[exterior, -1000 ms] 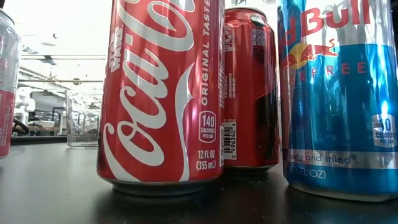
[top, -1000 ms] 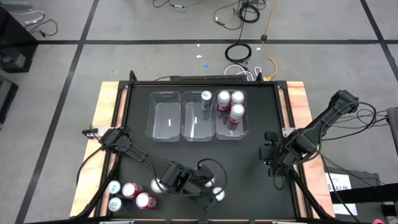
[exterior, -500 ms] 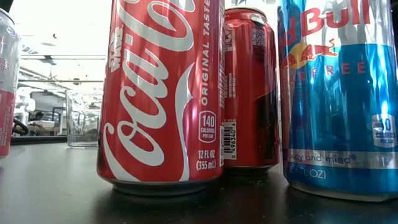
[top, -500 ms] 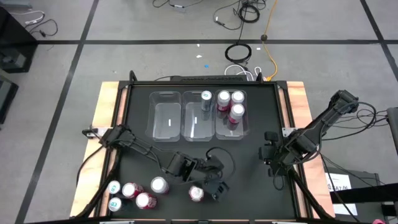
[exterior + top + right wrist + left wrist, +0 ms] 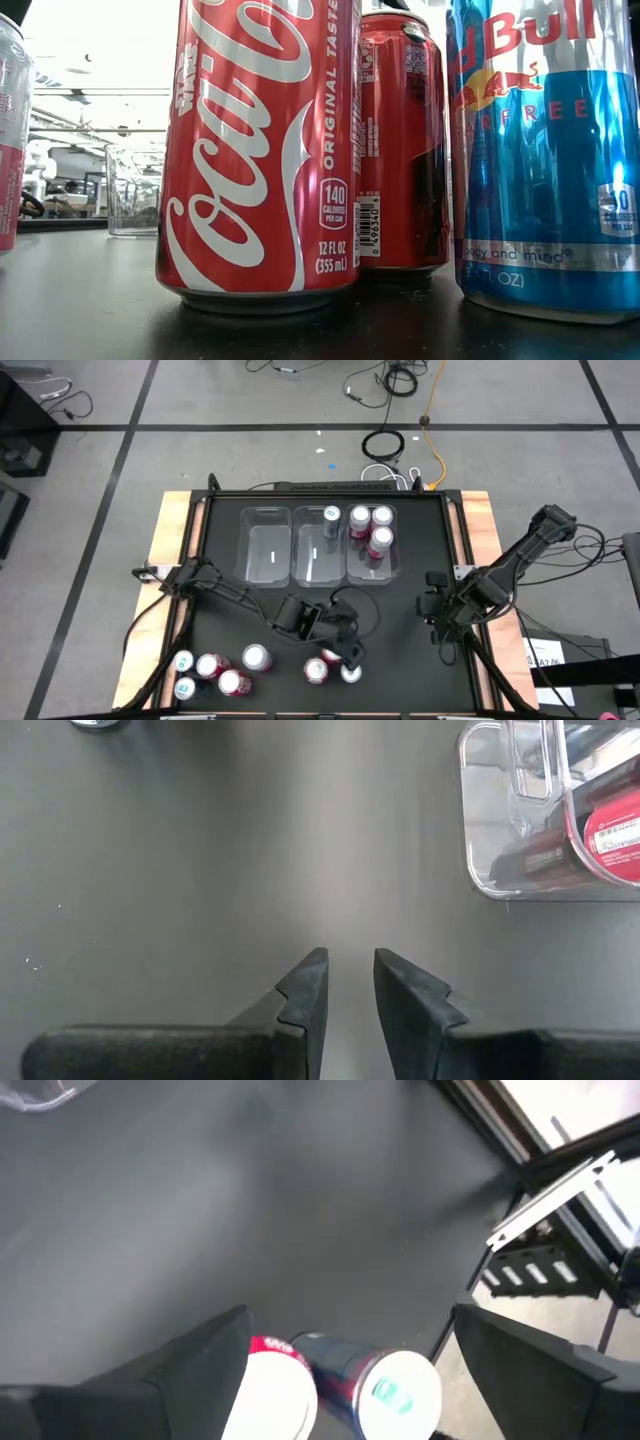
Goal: Sort soda cans
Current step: Put the red soda can into the left transparent bin
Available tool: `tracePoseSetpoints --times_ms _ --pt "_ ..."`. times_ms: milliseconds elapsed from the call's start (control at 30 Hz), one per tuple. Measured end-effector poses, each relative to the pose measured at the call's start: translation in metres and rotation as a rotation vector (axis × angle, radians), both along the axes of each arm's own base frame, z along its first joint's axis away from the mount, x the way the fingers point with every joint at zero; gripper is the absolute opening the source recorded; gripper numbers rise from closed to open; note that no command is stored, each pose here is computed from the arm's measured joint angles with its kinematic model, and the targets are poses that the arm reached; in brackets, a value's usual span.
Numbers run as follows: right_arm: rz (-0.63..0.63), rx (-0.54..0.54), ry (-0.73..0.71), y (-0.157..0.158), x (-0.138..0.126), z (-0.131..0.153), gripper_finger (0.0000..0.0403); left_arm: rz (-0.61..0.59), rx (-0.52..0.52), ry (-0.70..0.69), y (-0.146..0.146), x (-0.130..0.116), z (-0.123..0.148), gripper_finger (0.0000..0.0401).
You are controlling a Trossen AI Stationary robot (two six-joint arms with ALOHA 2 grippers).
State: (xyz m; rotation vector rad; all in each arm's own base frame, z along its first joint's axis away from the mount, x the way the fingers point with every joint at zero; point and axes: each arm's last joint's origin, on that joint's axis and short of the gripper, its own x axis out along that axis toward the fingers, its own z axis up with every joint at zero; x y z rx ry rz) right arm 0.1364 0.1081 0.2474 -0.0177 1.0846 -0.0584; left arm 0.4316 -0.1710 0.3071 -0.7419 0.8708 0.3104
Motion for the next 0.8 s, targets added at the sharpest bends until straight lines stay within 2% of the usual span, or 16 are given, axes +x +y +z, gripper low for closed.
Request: tracePoseSetpoints --times_ms 167,333,567,800 --pt "0.001 -0.001 0.000 0.000 0.000 0.000 0.0075 -0.005 0.007 0.017 -0.001 -0.002 -0.001 0.0395" --pt "0.001 -0.001 0.000 0.000 0.000 0.000 0.0075 0.010 0.012 -0.001 -0.001 -0.001 0.000 0.0388" --pt "0.003 -0.004 -0.001 0.000 0.000 0.000 0.0075 -0.055 -0.065 0.018 -0.004 -0.001 0.000 0.0387" --pt "0.001 -0.004 -0.002 0.000 0.000 0.000 0.0075 -0.063 -0.055 0.026 -0.014 -0.009 0.003 0.0387"
